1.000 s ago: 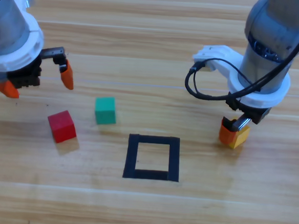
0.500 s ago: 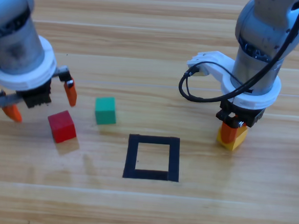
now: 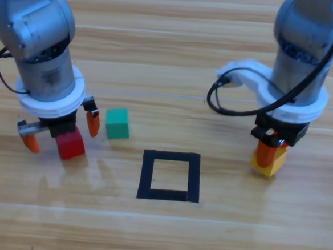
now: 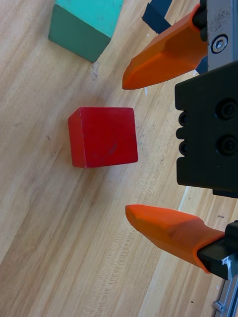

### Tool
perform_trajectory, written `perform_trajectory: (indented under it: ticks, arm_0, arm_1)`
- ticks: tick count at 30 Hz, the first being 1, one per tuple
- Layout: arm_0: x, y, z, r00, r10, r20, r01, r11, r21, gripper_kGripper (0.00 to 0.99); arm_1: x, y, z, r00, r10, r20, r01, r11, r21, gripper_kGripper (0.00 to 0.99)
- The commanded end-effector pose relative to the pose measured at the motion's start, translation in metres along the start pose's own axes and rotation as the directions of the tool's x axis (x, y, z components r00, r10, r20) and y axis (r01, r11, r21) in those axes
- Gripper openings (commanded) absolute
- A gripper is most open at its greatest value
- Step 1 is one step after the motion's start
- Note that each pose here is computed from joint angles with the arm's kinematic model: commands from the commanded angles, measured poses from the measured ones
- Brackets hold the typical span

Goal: Stack the blocks in the rectangular block: red at the bottom, yellow in the middle, green on top

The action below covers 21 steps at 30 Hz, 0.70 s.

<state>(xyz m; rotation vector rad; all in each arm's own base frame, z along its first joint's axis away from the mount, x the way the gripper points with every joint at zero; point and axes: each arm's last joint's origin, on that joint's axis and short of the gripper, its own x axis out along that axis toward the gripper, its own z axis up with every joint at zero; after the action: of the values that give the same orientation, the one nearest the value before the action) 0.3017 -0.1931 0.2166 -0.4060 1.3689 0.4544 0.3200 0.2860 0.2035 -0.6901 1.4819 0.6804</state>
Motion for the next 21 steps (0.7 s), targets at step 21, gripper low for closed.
perform_trajectory:
  ticks: [21]
  arm_0:
    - [0.034,-0.006,0.025,0.996,0.023,-0.085,-0.032,0.994,-0.102,0.962]
  arm_1:
    - [-0.050,0.022,-0.044,0.995,0.066,0.074,-0.065,0.998,-0.021,0.015]
